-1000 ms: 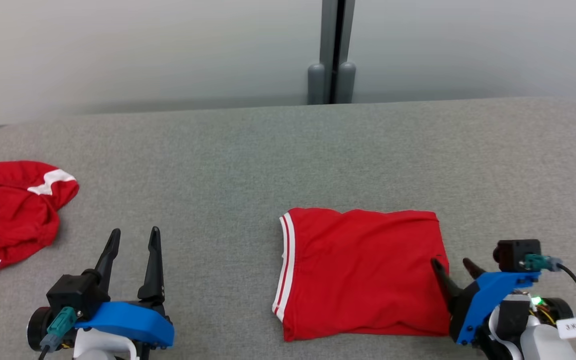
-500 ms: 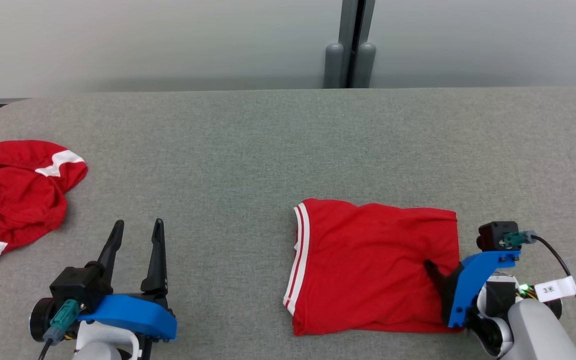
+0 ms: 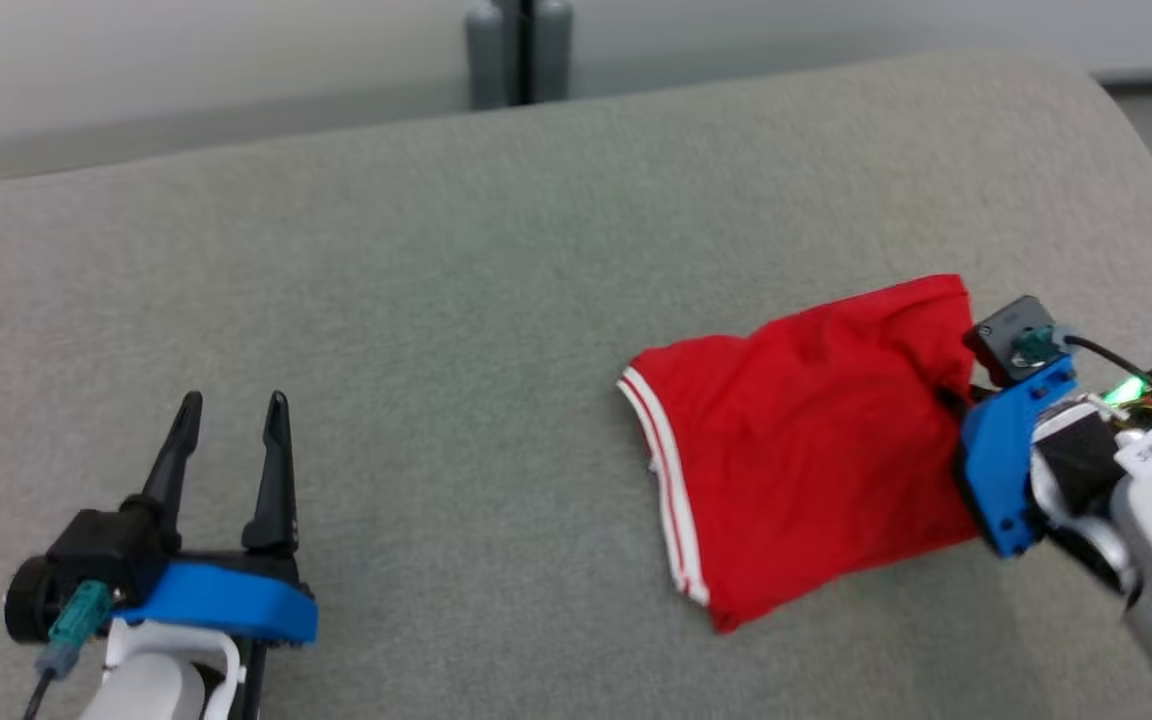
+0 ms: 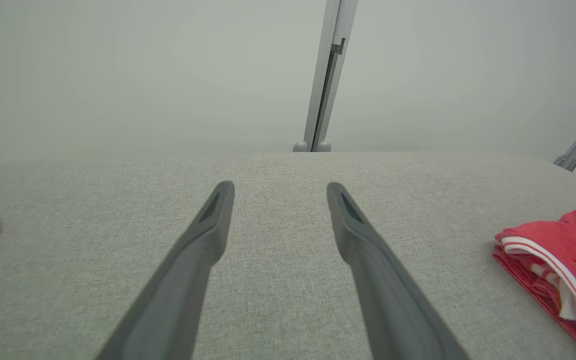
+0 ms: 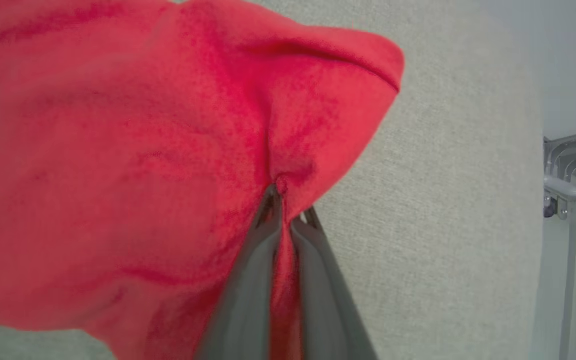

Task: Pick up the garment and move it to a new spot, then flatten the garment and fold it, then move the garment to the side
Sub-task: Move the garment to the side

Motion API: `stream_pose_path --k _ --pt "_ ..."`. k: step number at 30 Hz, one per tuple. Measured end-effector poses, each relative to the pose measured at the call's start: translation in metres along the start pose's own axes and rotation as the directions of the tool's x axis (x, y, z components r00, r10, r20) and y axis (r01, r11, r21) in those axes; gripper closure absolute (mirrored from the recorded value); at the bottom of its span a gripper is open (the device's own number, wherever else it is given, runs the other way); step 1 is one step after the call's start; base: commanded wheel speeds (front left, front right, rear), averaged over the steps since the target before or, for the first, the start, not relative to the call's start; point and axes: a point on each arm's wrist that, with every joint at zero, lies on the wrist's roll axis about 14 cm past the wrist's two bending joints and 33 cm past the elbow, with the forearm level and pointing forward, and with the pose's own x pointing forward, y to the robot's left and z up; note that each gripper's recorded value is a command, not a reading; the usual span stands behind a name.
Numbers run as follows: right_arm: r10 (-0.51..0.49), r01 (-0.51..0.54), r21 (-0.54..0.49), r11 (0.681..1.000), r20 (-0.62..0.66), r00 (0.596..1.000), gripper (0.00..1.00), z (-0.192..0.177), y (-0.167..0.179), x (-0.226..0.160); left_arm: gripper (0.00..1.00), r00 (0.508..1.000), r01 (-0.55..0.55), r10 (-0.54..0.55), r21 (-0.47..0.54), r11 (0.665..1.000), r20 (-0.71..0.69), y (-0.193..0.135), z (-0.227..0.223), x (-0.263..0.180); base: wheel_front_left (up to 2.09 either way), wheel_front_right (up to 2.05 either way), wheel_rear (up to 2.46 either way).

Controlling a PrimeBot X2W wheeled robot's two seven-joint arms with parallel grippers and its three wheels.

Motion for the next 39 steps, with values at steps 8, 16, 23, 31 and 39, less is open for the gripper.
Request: stream_pose_path --k 8,16,23,31,39 --pt "-0.231 0.229 -0.174 0.958 0.008 0.973 1.0 -0.001 -0.116 -0.026 0.0 0.984 0.174 -0.174 0.0 0.985 0.022 -0.046 -0.006 0.055 0.0 0.0 0.0" --pt "-0.377 0.37 -0.162 0.915 -0.015 0.926 1.0 -0.019 -0.185 -0.027 0.0 0.964 0.266 -0.266 0.001 0.964 -0.021 -0.065 -0.031 0.089 0.0 0.0 0.0" --pt "-0.422 0.424 -0.096 0.901 0.035 0.906 1.0 -0.019 -0.202 -0.024 0.0 0.959 0.281 -0.28 0.015 0.96 -0.038 -0.062 -0.036 0.094 0.0 0.0 0.0" --pt "-0.438 0.441 -0.065 0.895 0.053 0.897 0.0 -0.017 -0.203 -0.023 0.0 0.965 0.264 -0.263 0.035 0.964 -0.015 -0.057 -0.021 0.087 0.0 0.0 0.0" --pt "-0.402 0.387 0.111 0.915 0.319 0.858 0.0 0.036 -0.179 -0.038 0.0 0.986 0.158 -0.159 0.025 0.987 0.05 -0.04 0.011 0.055 0.0 0.0 0.0"
